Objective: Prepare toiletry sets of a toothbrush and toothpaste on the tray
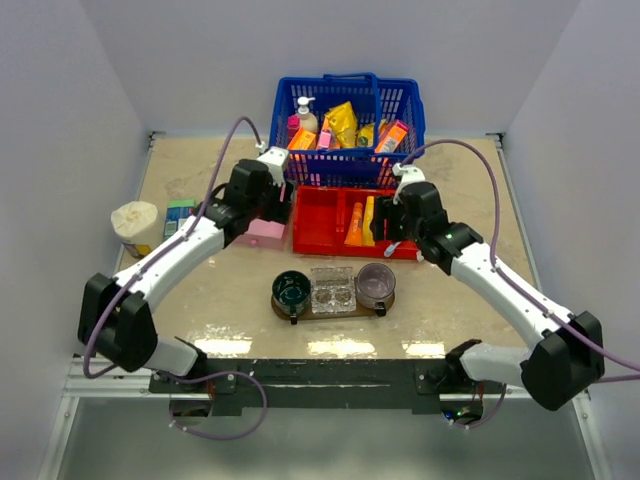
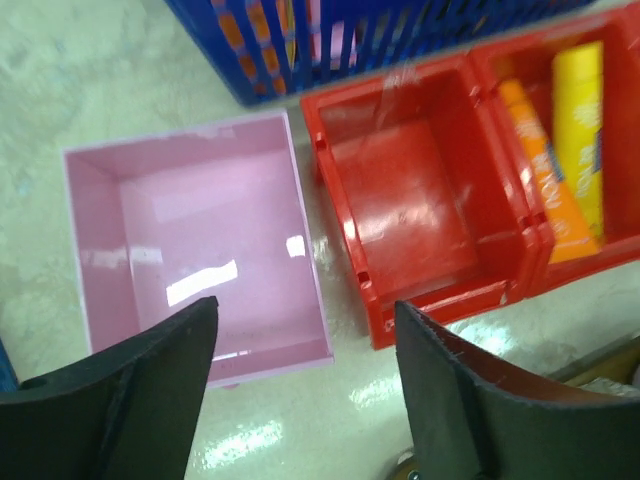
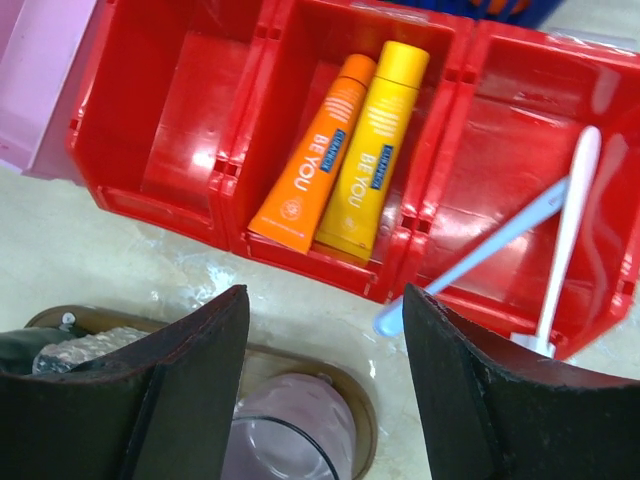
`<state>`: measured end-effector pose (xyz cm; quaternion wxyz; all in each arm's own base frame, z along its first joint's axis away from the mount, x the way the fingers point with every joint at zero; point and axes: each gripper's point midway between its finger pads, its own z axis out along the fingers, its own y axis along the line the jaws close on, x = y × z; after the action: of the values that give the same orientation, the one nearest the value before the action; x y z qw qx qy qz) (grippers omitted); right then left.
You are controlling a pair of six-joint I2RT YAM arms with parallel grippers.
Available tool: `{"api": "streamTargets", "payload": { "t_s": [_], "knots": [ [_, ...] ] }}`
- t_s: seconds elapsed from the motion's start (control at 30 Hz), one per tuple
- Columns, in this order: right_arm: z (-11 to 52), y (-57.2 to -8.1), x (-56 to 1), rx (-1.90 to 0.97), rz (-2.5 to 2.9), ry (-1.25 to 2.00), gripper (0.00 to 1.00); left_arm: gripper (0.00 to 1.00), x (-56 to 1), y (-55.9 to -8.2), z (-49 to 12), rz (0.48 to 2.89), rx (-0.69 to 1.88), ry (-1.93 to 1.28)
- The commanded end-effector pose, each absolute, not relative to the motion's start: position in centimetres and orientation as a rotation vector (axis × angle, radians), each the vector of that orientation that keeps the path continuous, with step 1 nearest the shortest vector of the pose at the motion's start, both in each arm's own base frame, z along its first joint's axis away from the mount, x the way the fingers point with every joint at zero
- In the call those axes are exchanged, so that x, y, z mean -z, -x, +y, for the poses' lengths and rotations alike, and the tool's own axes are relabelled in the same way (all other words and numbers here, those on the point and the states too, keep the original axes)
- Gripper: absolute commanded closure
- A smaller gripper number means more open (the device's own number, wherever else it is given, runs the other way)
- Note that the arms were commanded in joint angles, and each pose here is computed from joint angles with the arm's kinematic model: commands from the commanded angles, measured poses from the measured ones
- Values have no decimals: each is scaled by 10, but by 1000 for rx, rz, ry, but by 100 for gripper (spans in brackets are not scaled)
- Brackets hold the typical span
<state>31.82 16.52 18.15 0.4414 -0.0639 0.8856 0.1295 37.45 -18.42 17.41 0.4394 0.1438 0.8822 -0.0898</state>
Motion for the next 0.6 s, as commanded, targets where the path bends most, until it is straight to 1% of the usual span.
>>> {"api": "streamTargets", "payload": {
  "t_s": [0.0, 0.03, 0.07, 0.13, 0.17, 0.33, 0.57],
  "knots": [
    [183, -332, -193, -297, 2181, 182, 35, 22, -226, -379, -171, 1968, 231, -332],
    [188, -335, -196, -305, 2178, 188, 34, 20, -225, -379, -167, 1955, 230, -319],
    [193, -339, -186, -299, 2209, 201, 34, 17, -227, -382, -161, 1932, 233, -291],
    [201, -346, -184, -301, 2219, 205, 33, 16, -219, -381, -151, 1953, 220, -268],
    [205, -350, -172, -290, 2252, 217, 33, 16, -216, -380, -146, 1967, 204, -256],
    [217, -369, -145, -250, 2333, 219, 35, 15, -215, -378, -141, 1964, 177, -257],
    [232, -384, -103, -240, 2424, 220, 37, 15, -215, -375, -150, 1968, 234, -269]
  ]
}}
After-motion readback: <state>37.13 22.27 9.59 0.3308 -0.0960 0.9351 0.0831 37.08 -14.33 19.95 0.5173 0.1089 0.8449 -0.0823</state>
